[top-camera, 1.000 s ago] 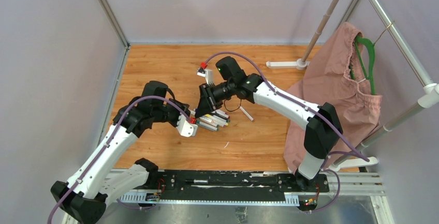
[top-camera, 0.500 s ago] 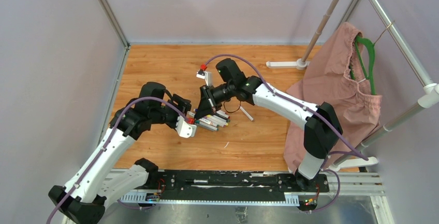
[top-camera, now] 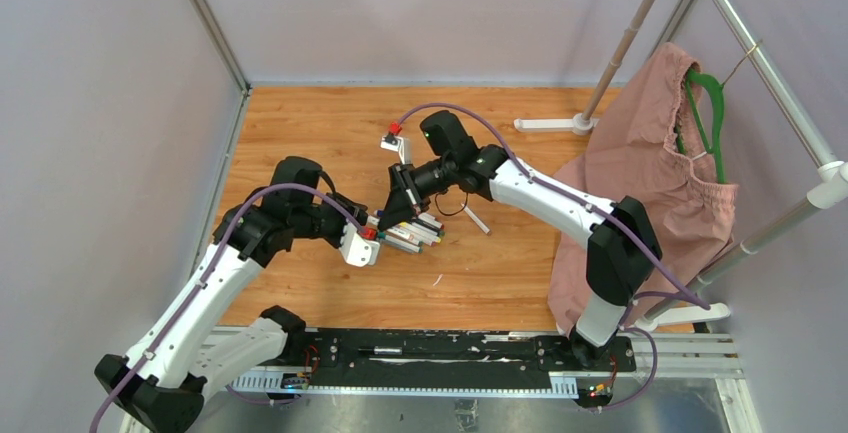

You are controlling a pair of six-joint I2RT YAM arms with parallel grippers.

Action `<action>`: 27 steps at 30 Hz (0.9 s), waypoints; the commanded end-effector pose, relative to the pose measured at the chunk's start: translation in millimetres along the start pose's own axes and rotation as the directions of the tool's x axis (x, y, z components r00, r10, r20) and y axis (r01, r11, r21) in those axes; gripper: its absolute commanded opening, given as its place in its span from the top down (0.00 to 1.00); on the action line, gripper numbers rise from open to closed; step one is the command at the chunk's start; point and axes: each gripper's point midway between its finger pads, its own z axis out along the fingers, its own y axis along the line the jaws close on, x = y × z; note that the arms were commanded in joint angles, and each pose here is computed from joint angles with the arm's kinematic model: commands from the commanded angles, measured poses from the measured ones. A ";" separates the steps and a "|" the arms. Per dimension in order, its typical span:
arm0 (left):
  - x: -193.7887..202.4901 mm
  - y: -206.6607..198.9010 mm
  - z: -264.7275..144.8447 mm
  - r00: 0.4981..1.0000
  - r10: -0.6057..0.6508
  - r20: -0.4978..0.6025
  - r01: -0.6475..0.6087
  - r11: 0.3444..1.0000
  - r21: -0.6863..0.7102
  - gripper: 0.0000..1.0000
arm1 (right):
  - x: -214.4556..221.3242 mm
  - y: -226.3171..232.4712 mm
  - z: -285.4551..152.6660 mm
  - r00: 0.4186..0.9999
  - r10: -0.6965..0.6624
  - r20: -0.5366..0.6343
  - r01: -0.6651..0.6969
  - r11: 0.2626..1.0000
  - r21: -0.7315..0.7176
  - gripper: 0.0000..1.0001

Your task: Open the pen caps

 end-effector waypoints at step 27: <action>55.0 -2.7 0.5 0.959 -0.033 -0.282 0.045 0.998 0.035 1.00 | 54.6 -32.3 -15.9 0.994 0.107 -0.032 -0.106 0.993 0.047 1.00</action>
